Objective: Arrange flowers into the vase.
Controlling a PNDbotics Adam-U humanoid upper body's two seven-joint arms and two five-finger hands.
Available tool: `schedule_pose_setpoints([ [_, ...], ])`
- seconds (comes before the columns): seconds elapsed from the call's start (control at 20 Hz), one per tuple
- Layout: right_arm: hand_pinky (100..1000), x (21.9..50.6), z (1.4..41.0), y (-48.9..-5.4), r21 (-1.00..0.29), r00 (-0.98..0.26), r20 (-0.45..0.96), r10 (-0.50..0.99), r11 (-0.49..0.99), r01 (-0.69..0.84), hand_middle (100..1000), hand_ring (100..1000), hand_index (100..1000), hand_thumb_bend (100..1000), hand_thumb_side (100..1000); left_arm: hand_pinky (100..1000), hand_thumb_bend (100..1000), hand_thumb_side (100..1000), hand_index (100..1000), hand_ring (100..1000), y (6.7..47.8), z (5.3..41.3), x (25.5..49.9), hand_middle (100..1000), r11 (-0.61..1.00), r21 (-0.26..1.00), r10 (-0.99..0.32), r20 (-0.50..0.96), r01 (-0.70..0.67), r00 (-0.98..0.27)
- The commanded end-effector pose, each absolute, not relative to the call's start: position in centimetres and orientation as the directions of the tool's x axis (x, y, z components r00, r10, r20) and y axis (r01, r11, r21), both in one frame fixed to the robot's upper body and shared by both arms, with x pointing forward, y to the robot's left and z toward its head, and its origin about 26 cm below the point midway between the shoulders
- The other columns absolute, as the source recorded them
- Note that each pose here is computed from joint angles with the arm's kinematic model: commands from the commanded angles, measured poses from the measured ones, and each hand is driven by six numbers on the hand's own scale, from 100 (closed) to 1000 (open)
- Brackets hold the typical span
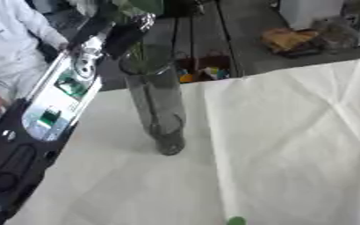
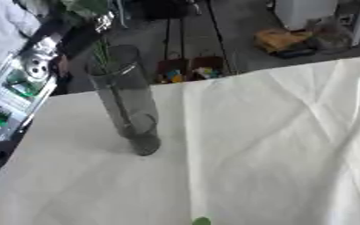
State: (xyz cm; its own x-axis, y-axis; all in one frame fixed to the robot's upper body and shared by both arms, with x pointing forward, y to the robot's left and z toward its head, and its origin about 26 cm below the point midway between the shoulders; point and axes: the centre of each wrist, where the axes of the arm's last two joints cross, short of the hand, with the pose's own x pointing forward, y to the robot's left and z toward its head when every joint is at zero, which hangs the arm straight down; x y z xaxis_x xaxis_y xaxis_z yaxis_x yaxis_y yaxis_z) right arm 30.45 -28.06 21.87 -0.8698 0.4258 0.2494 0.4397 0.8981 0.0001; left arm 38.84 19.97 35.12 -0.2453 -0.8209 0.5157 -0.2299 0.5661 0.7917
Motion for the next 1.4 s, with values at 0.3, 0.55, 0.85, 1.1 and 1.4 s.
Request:
schedule_pose_setpoints([
  [0.3,668,30.1,22.4,-28.1,0.006,-0.876,0.230,0.425,0.899,0.438,564,787,829,100,1000,928,385,1000,982,1000,21.4,35.9,39.1,990,0.499,0.848,-0.859,0.458,-0.176,-0.226],
  [0.55,668,30.1,22.4,-28.2,0.003,-0.875,0.230,0.425,0.899,0.438,564,786,829,100,1000,995,546,1000,971,1000,21.8,36.1,39.4,996,0.470,0.874,-0.871,0.437,-0.122,-0.223],
  [0.85,668,30.1,22.3,-28.2,-0.001,-0.875,0.234,0.424,0.900,0.436,562,786,829,100,1000,1000,795,1000,967,1000,22.7,36.4,39.8,992,0.429,0.901,-0.888,0.407,-0.066,-0.215],
  [1.1,668,30.1,22.3,-28.3,-0.003,-0.874,0.235,0.426,0.899,0.437,562,786,829,100,1000,1000,979,976,958,1000,23.7,36.9,40.2,991,0.362,0.931,-0.921,0.348,-0.054,-0.176],
  [1.4,668,30.1,22.3,-28.3,-0.003,-0.873,0.236,0.427,0.898,0.439,562,785,829,100,1000,1000,1000,965,961,1000,24.5,36.9,40.6,998,0.262,0.965,-0.956,0.256,-0.025,-0.147],
])
